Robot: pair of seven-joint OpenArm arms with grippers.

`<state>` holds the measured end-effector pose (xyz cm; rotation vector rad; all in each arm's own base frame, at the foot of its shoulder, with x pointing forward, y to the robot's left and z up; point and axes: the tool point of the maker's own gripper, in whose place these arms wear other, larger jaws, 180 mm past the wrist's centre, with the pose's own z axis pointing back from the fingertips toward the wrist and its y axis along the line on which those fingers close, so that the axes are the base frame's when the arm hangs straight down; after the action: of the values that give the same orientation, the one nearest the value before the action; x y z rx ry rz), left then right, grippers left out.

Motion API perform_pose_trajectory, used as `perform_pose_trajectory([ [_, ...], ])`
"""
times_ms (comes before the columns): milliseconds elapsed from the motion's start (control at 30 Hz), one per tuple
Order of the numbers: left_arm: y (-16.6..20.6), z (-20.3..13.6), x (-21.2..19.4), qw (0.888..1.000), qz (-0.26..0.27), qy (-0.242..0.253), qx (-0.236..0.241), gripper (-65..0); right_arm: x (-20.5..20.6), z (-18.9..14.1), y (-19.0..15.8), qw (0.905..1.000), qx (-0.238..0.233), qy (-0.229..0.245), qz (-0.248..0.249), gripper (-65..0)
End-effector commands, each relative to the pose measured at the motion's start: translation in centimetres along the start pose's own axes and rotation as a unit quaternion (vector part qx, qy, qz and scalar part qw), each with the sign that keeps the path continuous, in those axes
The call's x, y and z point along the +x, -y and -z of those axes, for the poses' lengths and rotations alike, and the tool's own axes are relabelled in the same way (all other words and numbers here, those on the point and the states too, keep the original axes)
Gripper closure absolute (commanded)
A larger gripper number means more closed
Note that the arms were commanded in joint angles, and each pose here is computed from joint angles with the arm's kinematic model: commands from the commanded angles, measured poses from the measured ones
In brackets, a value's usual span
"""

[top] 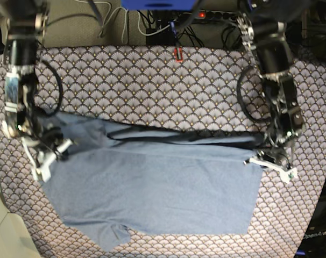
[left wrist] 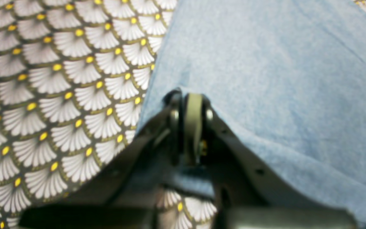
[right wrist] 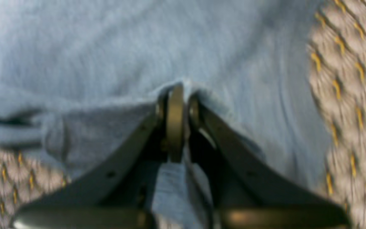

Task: Fold the T-shirt properly
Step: 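Fold the shoulder edge over toward the hem with both grippers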

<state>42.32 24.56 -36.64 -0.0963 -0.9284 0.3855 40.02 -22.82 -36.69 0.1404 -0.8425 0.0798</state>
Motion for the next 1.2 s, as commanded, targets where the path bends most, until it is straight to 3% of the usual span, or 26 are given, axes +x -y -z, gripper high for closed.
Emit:
perform_pose_trajectory([
  [0, 0.4, 0.1, 3.3, 0.999, -0.002, 0.038, -0.004, -0.4, 2.3, 0.2, 0.3, 0.9995, 0.0, 0.03, -0.008, 0.0],
  [200, -0.5, 1.2, 4.9, 0.997, 0.009, 0.073, 0.004, -0.4, 3.2, 3.3, 0.9, 0.9974, -0.026, 0.022, -0.064, 0.0],
  [333, 0.4, 2.0, 4.3, 0.996, 0.059, 0.072, -0.004, -0.4, 3.7, 3.9, 0.7, 0.9931, -0.043, 0.033, -0.104, 0.0],
  [467, 0.6, 2.4, 3.9, 0.995, 0.068, 0.079, -0.007, -0.4, 4.1, 4.2, 0.9, 0.9891, -0.058, 0.036, -0.131, 0.0],
  [733, 1.6, 3.6, 6.2, 0.994, 0.058, 0.088, -0.011, -0.4, 5.0, 5.8, 1.9, 0.9913, -0.062, 0.035, -0.11, 0.0],
  [1167, 2.6, 3.4, 9.1, 0.992, 0.055, 0.112, -0.018, -0.4, 5.7, 5.9, 2.1, 0.9912, -0.065, 0.037, -0.11, 0.0],
])
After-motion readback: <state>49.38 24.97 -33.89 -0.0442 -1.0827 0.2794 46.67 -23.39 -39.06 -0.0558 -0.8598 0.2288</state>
